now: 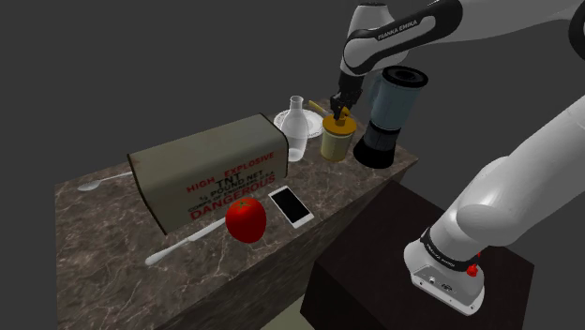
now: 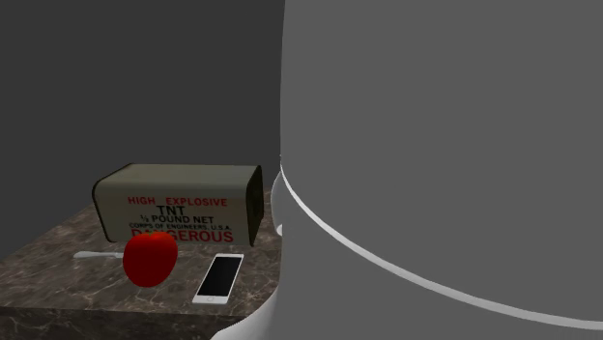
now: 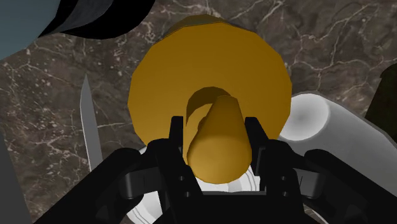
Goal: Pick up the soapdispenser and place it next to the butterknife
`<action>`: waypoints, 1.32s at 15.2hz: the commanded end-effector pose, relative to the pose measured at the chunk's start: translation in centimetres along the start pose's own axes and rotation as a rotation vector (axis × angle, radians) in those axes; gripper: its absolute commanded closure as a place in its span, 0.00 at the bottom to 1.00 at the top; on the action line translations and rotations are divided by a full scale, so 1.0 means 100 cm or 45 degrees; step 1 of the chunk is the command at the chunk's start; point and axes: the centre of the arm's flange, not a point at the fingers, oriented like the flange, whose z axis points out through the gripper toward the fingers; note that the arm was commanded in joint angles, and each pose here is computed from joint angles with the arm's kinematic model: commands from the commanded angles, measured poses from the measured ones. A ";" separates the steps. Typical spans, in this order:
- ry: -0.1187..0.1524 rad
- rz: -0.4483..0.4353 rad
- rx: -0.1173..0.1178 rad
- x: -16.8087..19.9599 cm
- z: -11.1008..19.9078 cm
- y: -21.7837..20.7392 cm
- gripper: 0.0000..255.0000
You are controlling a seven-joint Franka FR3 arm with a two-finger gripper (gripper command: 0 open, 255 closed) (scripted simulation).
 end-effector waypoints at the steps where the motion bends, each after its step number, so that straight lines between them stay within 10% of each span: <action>1: -0.001 0.000 0.000 0.000 0.000 0.000 1.00; 20: -0.001 0.000 0.000 0.003 -0.063 0.001 1.00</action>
